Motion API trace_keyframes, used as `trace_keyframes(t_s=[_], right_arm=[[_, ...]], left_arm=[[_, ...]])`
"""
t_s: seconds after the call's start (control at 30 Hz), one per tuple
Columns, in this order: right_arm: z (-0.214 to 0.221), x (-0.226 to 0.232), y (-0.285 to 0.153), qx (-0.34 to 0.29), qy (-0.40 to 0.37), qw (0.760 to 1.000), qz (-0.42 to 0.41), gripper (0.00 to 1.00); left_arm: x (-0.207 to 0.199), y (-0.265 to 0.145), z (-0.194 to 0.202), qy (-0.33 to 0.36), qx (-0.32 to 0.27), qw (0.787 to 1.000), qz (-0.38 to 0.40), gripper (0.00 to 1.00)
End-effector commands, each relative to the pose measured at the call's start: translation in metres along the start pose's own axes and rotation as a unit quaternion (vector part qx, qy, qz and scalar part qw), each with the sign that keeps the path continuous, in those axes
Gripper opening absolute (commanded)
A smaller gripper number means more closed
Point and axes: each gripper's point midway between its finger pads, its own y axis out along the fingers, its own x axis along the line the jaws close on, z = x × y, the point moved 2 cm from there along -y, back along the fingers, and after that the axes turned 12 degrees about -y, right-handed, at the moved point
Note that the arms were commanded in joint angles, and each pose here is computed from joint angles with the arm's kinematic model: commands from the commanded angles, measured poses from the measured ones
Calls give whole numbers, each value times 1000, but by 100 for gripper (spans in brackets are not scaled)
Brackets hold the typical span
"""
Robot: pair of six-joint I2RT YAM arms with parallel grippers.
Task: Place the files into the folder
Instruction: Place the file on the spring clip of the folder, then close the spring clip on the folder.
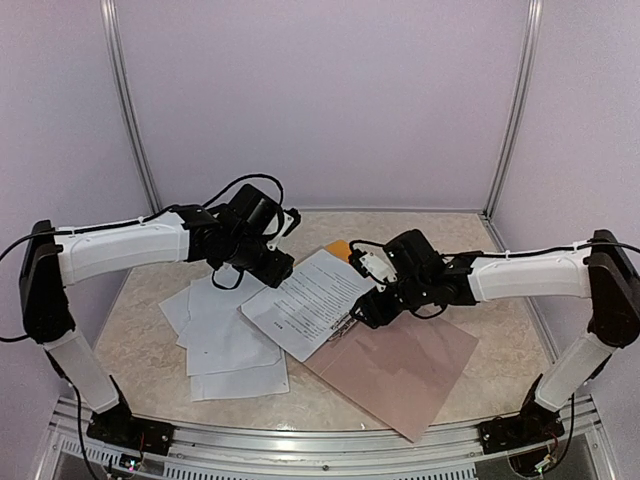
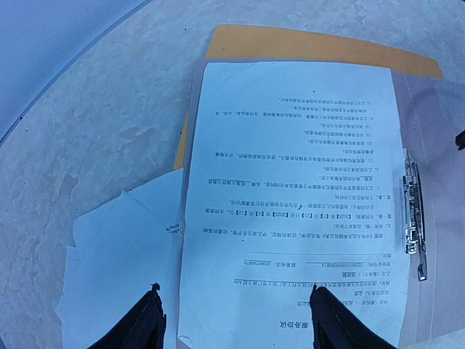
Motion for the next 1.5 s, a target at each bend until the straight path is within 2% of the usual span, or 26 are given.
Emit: trace_keyframes(t_s=[0.0, 0.17, 0.37, 0.6, 0.87, 1.03, 1.23, 1.47], right_arm=[[-14, 27, 8, 28, -74, 997, 6, 62], [-17, 55, 21, 51, -123, 991, -1, 55], [-17, 73, 28, 55, -133, 989, -30, 51], [-12, 83, 32, 66, -141, 987, -34, 51], [-14, 84, 27, 60, -129, 989, -33, 51], [-14, 83, 21, 54, -118, 991, -31, 52], [-11, 82, 12, 37, -104, 993, -37, 52], [-10, 72, -1, 14, -77, 996, -38, 52]], left_arm=[[-12, -22, 1, -105, -22, 992, 65, 66], [-20, -15, 26, -159, 14, 983, 93, 67], [-26, 2, 45, -194, 41, 974, 112, 67], [-31, 24, 65, -220, 80, 964, 128, 67], [-36, 35, 76, -233, 93, 956, 150, 66], [-43, 38, 63, -224, 80, 956, 170, 66], [-53, 42, 22, -214, 57, 954, 201, 66], [-58, 75, 4, -237, 75, 940, 233, 66]])
